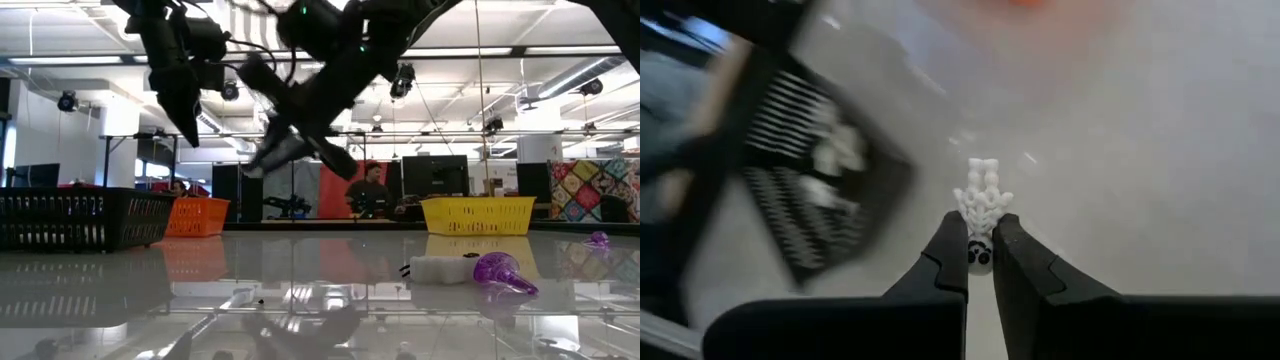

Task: Sort Halloween decoration
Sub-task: Put the white skeleton toy into the black bin

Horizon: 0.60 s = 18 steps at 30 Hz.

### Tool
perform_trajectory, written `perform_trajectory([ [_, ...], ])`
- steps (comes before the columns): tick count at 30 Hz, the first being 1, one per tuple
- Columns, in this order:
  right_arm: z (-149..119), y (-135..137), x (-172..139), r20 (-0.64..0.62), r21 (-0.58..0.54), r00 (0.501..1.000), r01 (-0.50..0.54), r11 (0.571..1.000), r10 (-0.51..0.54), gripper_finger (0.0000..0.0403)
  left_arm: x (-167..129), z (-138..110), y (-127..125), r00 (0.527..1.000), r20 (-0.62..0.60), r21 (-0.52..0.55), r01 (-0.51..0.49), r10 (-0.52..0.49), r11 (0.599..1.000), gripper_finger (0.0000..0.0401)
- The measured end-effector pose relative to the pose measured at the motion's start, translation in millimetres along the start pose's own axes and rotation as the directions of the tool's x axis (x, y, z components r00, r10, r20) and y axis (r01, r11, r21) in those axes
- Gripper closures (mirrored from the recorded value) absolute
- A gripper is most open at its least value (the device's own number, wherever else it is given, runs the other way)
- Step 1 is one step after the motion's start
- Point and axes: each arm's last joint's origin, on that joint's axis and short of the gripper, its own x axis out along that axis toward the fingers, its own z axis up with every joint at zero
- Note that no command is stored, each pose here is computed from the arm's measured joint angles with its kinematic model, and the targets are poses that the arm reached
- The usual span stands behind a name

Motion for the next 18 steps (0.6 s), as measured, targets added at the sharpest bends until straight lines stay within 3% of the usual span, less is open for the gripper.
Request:
perform_trajectory([
  [9,-7.9,28.5,12.2,0.146,0.033,0.965,-0.225,0.974,0.219,0.039,-11.3,-3.4,-2.1,0.999,0.04,0.004,-0.015,0.015,1.0,0.0281],
  [18,-13.2,35.3,14.2,0.145,-0.003,0.951,-0.274,0.962,0.271,0.039,-20.0,-6.3,-3.8,0.997,0.072,0.006,-0.027,0.027,1.0,0.0281],
])
